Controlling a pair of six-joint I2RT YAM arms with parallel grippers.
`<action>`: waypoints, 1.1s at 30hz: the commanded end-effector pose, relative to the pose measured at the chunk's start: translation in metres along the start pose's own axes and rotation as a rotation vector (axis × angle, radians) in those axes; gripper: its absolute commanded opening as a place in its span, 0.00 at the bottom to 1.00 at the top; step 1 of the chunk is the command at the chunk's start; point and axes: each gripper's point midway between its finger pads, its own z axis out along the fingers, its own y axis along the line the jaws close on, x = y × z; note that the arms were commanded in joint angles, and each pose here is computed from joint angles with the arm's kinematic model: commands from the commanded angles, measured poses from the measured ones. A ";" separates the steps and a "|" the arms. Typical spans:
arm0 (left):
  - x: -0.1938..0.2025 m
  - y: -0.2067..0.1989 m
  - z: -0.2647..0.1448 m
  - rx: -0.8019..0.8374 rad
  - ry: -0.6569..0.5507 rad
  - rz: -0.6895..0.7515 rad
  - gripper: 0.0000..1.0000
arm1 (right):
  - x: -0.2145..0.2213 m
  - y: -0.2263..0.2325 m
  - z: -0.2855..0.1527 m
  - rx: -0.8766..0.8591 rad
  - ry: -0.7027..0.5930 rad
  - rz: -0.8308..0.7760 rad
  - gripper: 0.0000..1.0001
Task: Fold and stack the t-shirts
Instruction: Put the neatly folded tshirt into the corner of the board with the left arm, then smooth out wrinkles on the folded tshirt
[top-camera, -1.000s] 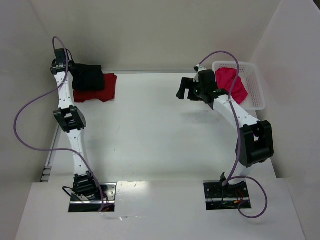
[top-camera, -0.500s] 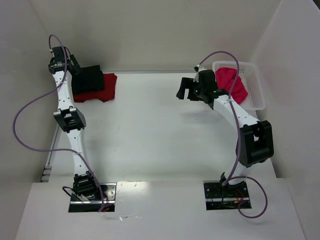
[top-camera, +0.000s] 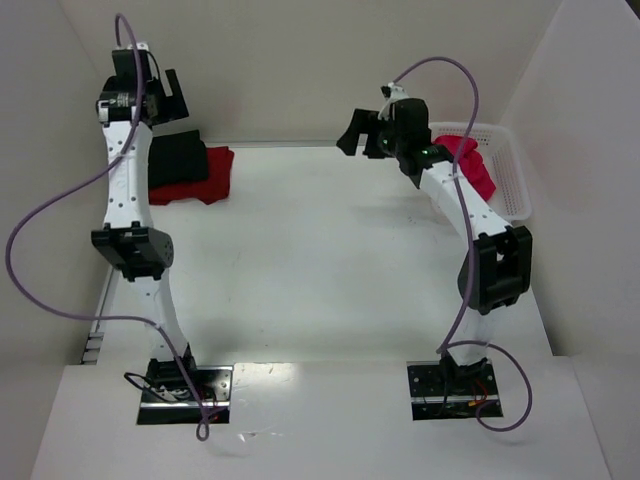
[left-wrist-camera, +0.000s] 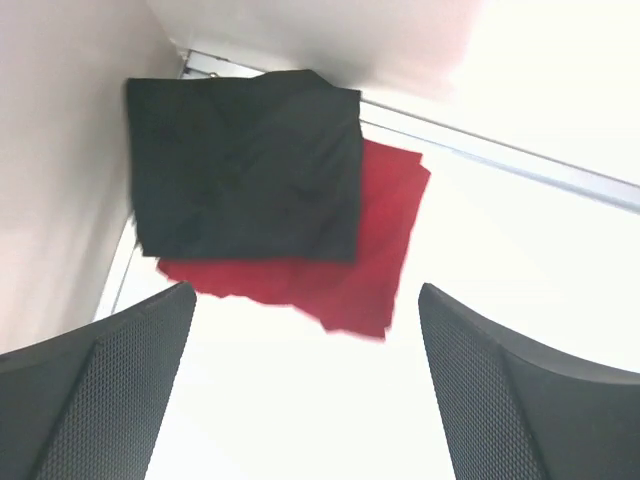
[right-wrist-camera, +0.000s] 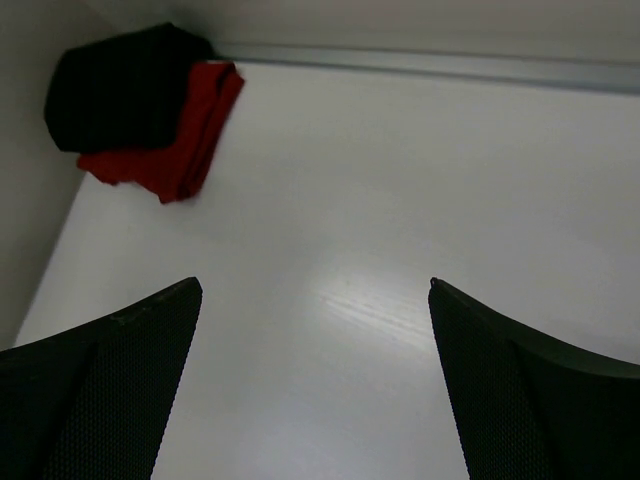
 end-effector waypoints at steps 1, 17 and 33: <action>-0.053 0.032 -0.092 -0.047 -0.185 -0.024 1.00 | -0.022 0.028 0.026 -0.101 -0.051 -0.039 1.00; 0.141 0.040 -0.069 0.065 -0.047 -0.250 1.00 | 0.050 0.139 0.149 -0.354 0.111 -0.080 1.00; 0.164 -0.022 0.063 -0.315 0.015 0.172 1.00 | 0.017 0.060 0.058 -0.066 0.007 -0.091 1.00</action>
